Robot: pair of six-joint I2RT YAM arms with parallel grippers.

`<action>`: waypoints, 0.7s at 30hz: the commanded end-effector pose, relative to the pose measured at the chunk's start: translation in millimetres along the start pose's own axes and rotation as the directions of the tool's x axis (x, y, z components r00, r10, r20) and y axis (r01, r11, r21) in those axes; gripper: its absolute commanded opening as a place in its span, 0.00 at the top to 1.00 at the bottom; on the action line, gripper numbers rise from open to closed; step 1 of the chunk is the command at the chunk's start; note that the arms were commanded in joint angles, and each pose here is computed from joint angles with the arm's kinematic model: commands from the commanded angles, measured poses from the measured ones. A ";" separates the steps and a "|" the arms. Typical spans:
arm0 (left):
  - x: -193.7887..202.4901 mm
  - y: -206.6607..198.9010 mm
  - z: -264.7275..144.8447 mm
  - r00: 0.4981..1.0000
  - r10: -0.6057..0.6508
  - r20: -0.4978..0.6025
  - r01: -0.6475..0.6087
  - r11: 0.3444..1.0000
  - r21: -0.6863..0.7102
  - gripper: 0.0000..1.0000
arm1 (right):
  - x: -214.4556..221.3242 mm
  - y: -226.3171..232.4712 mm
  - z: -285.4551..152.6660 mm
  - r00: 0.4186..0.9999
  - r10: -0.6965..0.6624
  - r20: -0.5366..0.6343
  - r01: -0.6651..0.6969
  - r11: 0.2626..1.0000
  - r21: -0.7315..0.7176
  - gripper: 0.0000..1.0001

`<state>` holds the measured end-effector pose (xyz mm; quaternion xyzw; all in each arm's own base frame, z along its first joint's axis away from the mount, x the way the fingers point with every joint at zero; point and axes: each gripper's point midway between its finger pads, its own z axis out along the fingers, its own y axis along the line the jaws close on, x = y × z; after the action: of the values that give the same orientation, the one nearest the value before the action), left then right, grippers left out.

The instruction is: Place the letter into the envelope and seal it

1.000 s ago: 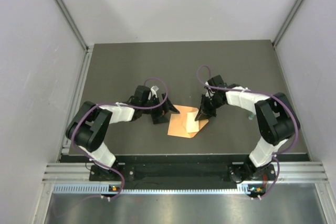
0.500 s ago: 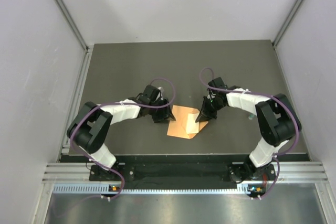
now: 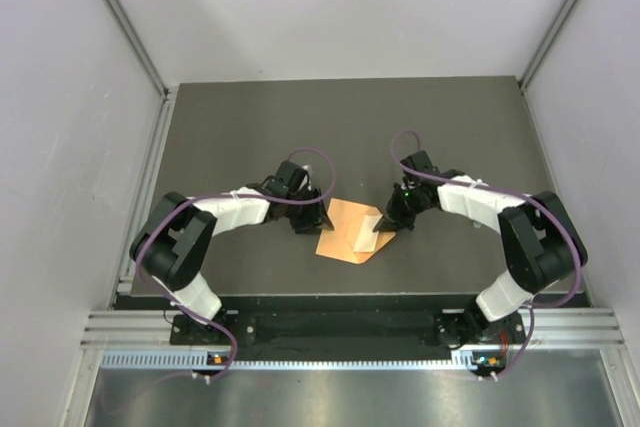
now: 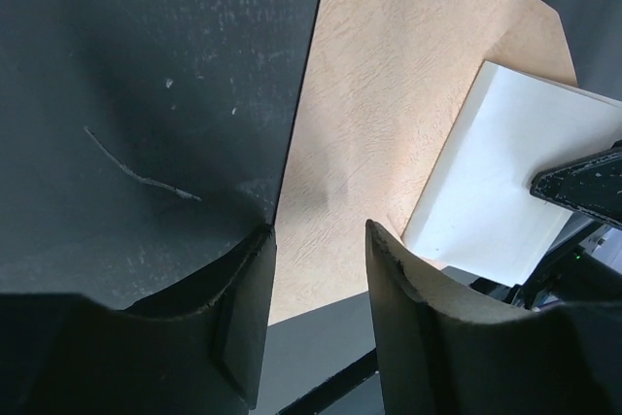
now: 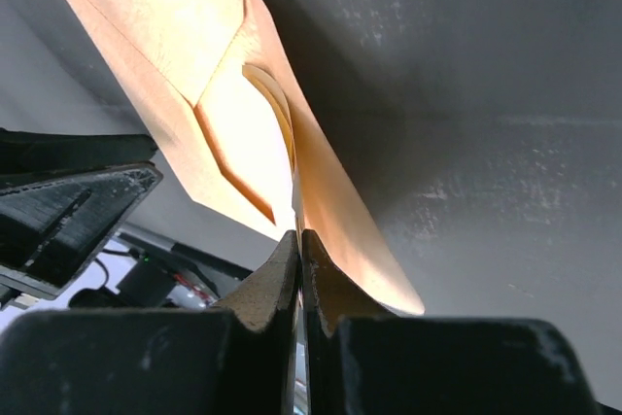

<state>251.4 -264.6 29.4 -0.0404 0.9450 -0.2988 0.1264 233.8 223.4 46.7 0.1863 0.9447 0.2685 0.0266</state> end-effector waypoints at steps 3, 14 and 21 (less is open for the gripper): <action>4.6 2.8 5.3 0.999 0.014 -0.029 -0.015 1.000 -0.010 0.53 | -0.3 19.0 11.8 0.999 -0.014 -0.030 0.011 0.997 -0.074 1.00; 3.2 -0.6 2.0 1.000 0.019 -0.018 -0.018 1.000 0.002 0.53 | 0.9 18.4 11.8 1.000 0.027 0.006 -0.026 0.997 -0.078 1.00; 3.4 15.9 4.5 0.999 0.022 -0.023 -0.024 0.996 -0.091 0.59 | -7.2 9.9 -3.2 0.995 0.020 0.101 -0.018 1.000 -0.024 1.00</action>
<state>250.2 -265.5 28.4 -0.0359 0.9457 -0.2994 0.1213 235.4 232.7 39.5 0.2060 0.9368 0.2810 0.0311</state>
